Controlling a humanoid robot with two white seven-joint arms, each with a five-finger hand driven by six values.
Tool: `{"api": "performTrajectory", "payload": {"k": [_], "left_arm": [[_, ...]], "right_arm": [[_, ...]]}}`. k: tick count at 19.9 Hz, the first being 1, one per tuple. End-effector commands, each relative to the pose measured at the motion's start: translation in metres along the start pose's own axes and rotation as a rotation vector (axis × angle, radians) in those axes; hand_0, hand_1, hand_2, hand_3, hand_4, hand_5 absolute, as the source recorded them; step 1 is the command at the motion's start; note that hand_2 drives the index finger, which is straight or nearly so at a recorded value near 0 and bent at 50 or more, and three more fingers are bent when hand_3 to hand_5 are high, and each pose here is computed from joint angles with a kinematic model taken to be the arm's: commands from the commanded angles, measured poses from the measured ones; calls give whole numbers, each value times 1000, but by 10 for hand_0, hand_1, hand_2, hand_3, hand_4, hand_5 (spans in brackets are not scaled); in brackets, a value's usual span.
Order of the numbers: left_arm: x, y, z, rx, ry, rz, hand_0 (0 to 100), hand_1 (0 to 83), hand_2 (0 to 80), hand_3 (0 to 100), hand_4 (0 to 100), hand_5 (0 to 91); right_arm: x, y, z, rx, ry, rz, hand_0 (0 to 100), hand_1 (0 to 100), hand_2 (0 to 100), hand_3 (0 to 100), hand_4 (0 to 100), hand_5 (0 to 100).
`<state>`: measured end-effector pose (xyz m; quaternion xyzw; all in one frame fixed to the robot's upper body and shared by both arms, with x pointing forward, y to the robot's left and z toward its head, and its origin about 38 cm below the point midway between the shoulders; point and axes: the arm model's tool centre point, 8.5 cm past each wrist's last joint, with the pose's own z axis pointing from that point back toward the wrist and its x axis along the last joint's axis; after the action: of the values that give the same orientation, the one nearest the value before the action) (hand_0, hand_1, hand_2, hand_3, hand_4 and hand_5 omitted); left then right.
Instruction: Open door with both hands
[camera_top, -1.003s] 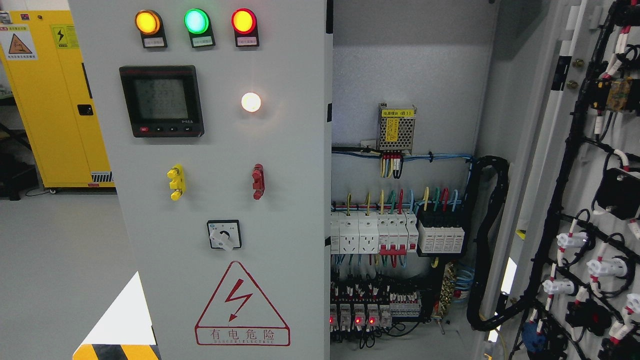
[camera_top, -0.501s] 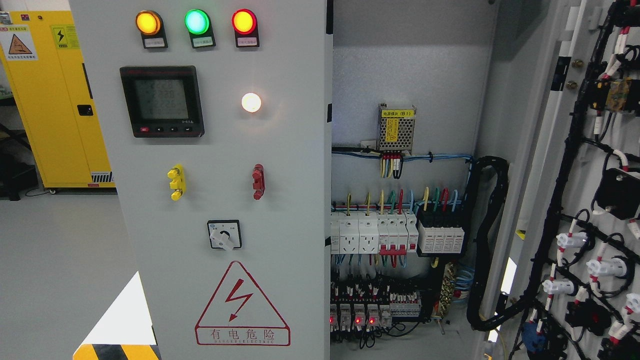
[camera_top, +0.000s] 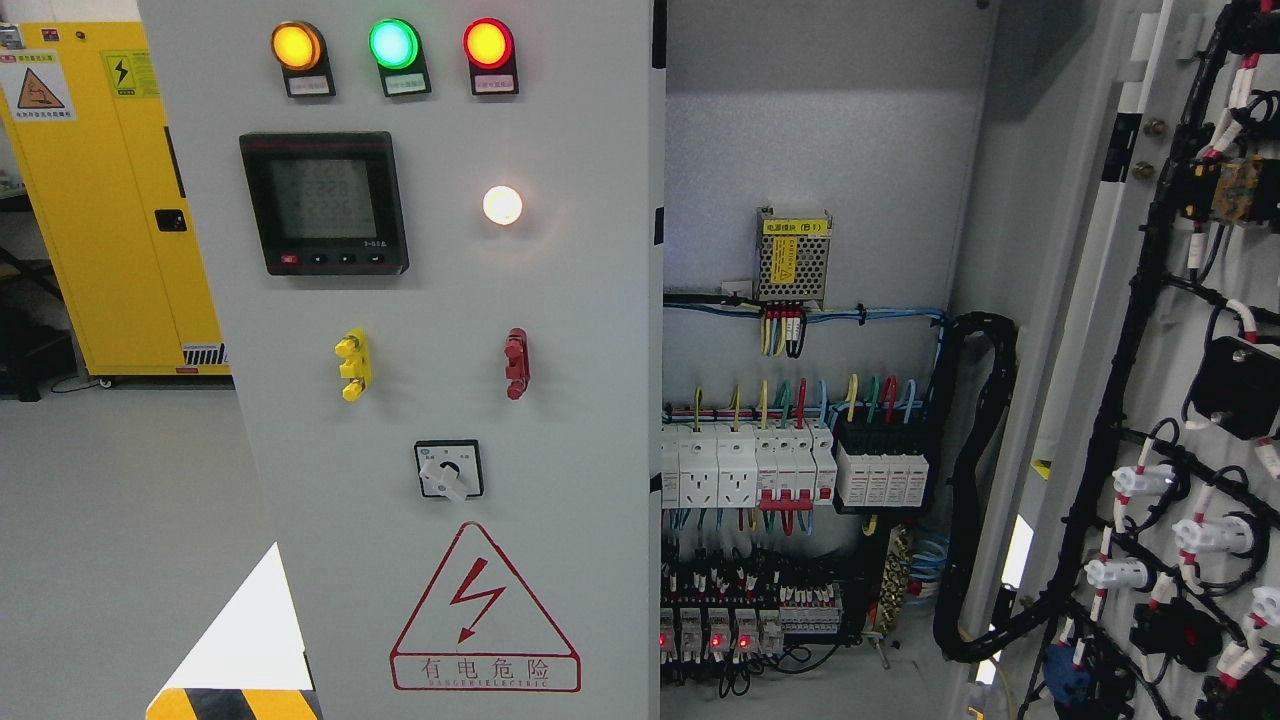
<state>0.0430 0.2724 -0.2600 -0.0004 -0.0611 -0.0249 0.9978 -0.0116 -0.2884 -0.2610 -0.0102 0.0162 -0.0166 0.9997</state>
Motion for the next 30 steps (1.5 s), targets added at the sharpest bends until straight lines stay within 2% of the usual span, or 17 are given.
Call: {"api": "performTrajectory", "payload": {"k": [1,5,7,9,11,12,15,18,22,27,30], "left_arm": [[-29,-8,4,6,75,52,0,0,0,22,0,0],[-26,-7,3,10,48,63,0,0,0,22,0,0],[-22,-7,3,12,12,70,0,0,0,22,0,0],[-21,-8,3,11,6,94,0,0,0,22,0,0],[-22,-9,3,11,6,99,0,0,0,22,0,0],[-20,-9,3,11,3,99,0,0,0,22,0,0],[-20,-9,3,11,-1,95,0,0,0,21,0,0],[-15,-10,3,5,-37,84,0,0,0,21,0,0],[-13,-10,2,6,-46,83,0,0,0,21,0,0],[-12,-10,2,6,-46,83,0,0,0,21,0,0],[-11,-13,2,1,-49,83,0,0,0,20,0,0]], "right_arm": [[9,1,0,0,-29,10,224,0,0,0,0,0],[39,-1,2,0,-135,26,224,0,0,0,0,0],[71,1,10,6,-252,40,224,0,0,0,0,0],[110,5,30,17,-426,73,224,0,0,0,0,0],[148,1,63,15,-605,115,224,0,0,0,0,0],[162,9,80,28,-684,139,224,0,0,0,0,0],[199,50,137,106,-902,223,224,0,0,0,0,0],[218,89,194,192,-1083,284,224,0,0,0,0,0],[233,124,257,283,-1271,335,224,0,0,0,0,0],[246,136,338,335,-1513,344,224,0,0,0,0,0],[244,142,373,372,-1653,346,223,0,0,0,0,0]]}}
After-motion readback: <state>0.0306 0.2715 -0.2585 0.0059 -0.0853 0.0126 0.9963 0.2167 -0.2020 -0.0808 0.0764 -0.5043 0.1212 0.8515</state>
